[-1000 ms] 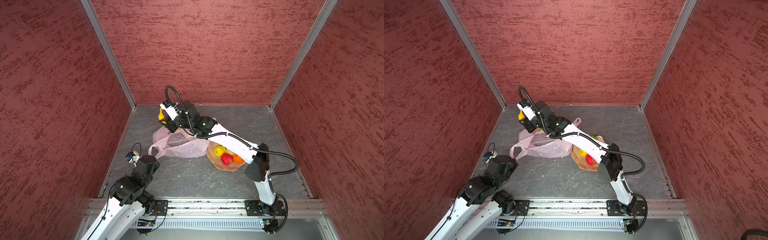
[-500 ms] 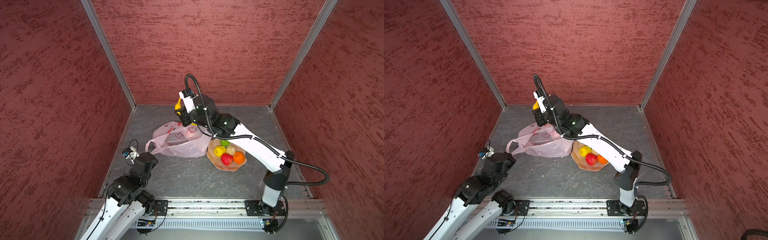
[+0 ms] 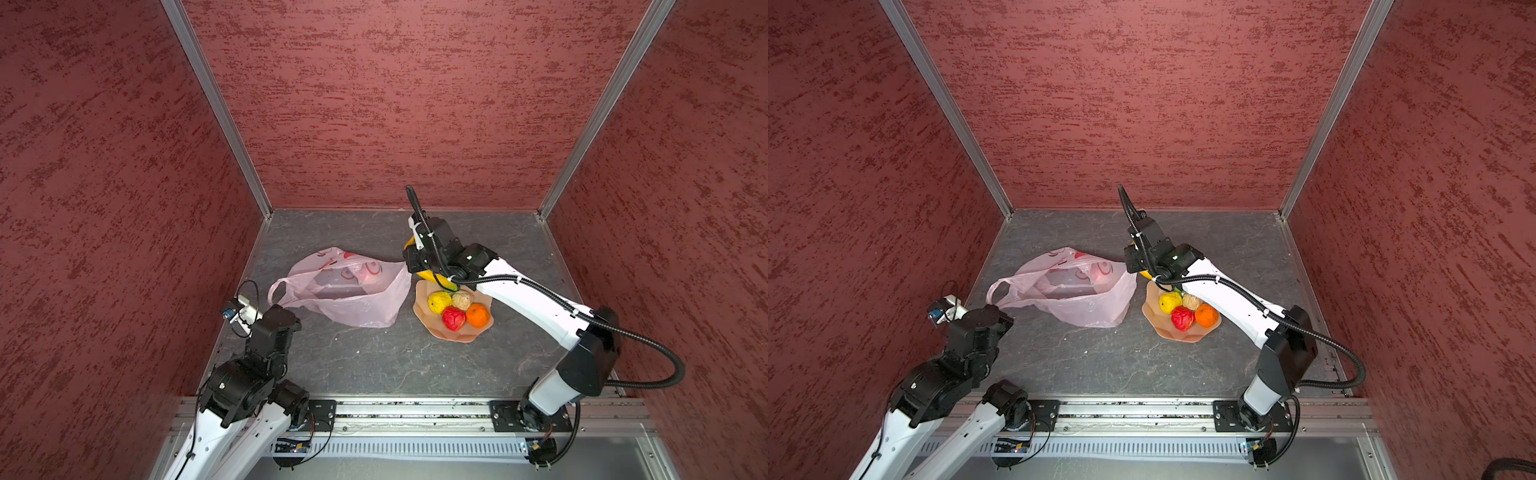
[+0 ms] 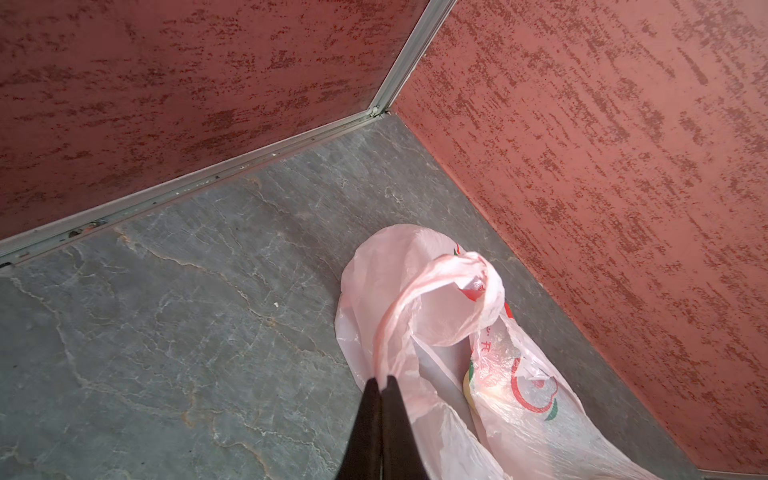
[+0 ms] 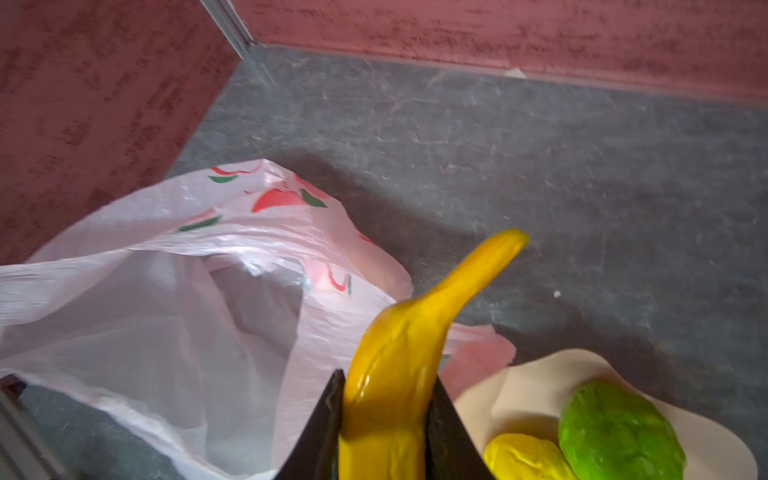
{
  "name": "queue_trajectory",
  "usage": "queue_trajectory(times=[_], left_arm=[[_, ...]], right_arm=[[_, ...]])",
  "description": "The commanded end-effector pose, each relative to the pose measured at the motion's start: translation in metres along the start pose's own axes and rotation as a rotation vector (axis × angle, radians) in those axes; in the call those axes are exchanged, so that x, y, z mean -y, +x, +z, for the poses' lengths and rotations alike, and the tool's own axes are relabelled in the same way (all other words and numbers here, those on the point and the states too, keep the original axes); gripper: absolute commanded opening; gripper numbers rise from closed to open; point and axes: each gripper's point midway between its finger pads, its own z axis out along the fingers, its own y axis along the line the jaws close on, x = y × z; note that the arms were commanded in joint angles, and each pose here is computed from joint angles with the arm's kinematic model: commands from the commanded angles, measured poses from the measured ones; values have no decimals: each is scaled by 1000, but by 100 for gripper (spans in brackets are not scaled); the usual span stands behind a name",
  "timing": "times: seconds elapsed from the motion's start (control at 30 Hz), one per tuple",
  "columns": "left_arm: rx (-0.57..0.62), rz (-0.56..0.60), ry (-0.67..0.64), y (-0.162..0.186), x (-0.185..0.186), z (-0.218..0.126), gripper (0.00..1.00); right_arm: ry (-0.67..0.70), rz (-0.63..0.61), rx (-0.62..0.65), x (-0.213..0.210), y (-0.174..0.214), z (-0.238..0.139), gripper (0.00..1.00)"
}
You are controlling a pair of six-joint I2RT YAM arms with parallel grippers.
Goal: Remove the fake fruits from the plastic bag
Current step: 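Carry the yellow banana over the peach bowl and lower it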
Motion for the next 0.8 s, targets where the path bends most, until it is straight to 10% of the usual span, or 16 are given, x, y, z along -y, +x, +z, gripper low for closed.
queue_trajectory(times=[0.0,0.77], left_arm=[[22,13,-23,-8,-5,-5,0],[79,22,-104,-20,-25,-11,0]], right_arm=[[0,85,59,9,-10,-17,12],[30,236,-68,43,54,8,13]])
